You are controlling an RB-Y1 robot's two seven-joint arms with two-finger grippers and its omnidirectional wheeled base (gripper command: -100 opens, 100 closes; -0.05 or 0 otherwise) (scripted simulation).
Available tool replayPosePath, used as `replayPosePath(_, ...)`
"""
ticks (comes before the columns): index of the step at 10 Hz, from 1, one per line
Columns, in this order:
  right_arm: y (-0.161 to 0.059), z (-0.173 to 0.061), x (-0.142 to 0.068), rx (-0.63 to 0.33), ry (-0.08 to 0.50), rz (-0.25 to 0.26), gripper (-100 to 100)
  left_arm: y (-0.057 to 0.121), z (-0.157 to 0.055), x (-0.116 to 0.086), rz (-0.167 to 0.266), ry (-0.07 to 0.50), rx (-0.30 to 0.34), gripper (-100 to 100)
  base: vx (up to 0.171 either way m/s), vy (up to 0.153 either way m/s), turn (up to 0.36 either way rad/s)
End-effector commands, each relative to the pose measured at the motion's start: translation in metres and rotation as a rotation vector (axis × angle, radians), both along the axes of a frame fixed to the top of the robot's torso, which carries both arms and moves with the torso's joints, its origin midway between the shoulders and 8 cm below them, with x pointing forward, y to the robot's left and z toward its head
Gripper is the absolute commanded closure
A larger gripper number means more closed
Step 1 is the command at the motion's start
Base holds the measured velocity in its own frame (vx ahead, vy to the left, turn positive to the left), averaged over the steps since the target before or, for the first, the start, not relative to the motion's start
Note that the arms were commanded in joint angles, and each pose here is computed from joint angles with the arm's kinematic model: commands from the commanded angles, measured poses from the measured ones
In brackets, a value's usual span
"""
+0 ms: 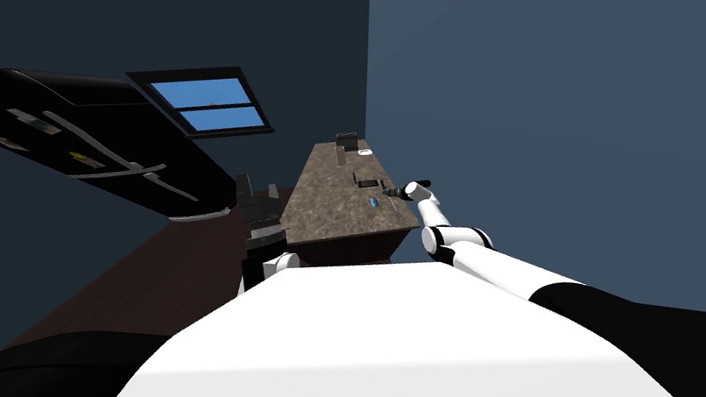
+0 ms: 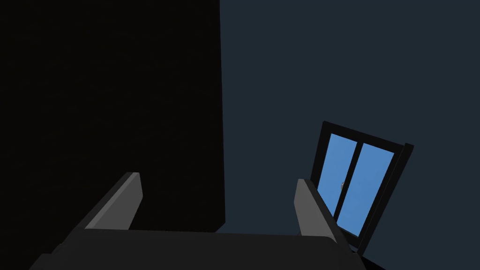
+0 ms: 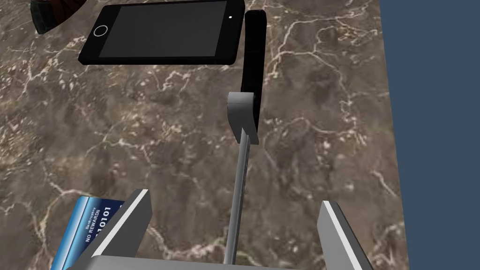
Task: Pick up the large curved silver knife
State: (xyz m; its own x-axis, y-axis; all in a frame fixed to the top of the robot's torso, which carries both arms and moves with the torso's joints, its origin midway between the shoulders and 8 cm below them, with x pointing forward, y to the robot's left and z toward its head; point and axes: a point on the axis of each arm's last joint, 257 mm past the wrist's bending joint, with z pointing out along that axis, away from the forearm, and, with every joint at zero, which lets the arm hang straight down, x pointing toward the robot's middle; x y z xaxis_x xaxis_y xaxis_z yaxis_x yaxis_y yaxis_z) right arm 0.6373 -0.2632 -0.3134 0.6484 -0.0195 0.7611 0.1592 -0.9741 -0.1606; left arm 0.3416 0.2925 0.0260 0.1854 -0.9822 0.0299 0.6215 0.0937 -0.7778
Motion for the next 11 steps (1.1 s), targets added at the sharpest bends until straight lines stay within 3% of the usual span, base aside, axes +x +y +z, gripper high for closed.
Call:
replayPosePath(1,0.002,-0.003,-0.002,-0.001,0.001,-0.011,-100,0.000,0.000,0.000,0.000,0.000,0.000,0,0.010,-0.019,0.064)
replayPosePath(9,0.013,-0.014,-0.009,-0.002,0.001,-0.044,-100,0.000,0.000,0.000,0.000,0.000,0.000,0,0.018,-0.042,0.064)
replayPosePath(10,0.013,-0.013,-0.009,0.000,0.001,-0.047,100,0.000,0.000,0.000,0.000,0.000,0.000,0,0.000,0.000,0.000)
replayPosePath(11,0.013,-0.013,-0.009,0.000,0.001,-0.047,100,0.000,0.000,0.000,0.000,0.000,0.000,0,0.000,0.000,0.000)
